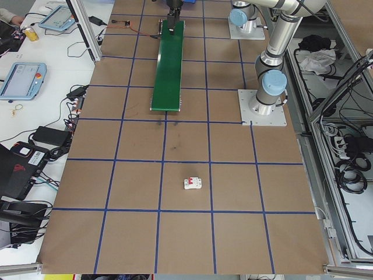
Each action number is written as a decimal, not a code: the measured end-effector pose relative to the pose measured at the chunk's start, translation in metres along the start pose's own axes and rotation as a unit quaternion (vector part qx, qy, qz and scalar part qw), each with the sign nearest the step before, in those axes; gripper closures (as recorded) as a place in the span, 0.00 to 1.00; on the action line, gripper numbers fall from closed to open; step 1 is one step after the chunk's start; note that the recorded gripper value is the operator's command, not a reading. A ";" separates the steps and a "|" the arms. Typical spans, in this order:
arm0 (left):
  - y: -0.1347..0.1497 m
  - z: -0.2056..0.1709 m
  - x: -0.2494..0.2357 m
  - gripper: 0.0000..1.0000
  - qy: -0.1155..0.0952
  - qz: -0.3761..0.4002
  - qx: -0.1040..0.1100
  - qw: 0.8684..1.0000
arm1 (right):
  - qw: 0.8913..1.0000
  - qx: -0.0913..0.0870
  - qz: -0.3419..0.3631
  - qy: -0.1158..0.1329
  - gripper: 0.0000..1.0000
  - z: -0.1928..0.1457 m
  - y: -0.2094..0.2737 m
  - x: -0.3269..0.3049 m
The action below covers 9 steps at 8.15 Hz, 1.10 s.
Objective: Move button from left to right
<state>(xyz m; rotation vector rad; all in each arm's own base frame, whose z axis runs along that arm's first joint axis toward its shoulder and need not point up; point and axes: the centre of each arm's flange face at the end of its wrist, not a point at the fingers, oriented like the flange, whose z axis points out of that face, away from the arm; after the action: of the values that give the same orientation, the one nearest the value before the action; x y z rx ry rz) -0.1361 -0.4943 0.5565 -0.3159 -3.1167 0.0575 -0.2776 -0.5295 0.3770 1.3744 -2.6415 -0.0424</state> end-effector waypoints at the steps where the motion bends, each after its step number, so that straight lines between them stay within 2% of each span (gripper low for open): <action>1: 0.000 0.000 0.000 0.00 0.000 0.000 0.000 1.000 | 0.999 0.017 -0.031 0.017 1.00 0.023 0.046 0.017; 2: 0.000 0.001 0.000 0.00 0.000 0.000 -0.001 1.000 | 0.997 0.038 -0.064 0.036 1.00 0.058 0.083 0.033; 3: -0.001 0.001 0.000 0.00 0.000 0.000 -0.001 1.000 | 0.993 0.056 -0.095 0.043 1.00 0.093 0.102 0.042; 4: -0.001 0.001 0.000 0.00 0.000 0.000 -0.001 1.000 | 0.989 0.069 -0.130 0.032 1.00 0.129 0.109 0.043; 5: -0.001 0.001 0.000 0.00 0.000 0.000 -0.001 1.000 | 0.984 0.075 -0.161 0.019 0.37 0.160 0.111 0.042; 6: -0.001 0.001 0.000 0.00 0.001 0.000 -0.001 1.000 | 0.981 0.070 -0.180 0.008 0.00 0.177 0.113 0.041; 8: -0.001 0.001 0.000 0.00 0.001 0.000 -0.001 1.000 | 0.980 0.058 -0.191 0.005 0.00 0.176 0.116 0.040; 9: -0.001 0.001 0.000 0.00 0.000 0.000 -0.001 1.000 | 0.981 0.052 -0.189 0.017 0.00 0.155 0.118 0.040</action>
<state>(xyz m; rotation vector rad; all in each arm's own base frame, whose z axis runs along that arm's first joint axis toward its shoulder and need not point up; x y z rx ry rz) -0.1361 -0.4951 0.5555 -0.3164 -3.1163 0.0545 -0.4200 -0.5018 0.2414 1.8740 -2.3476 0.0721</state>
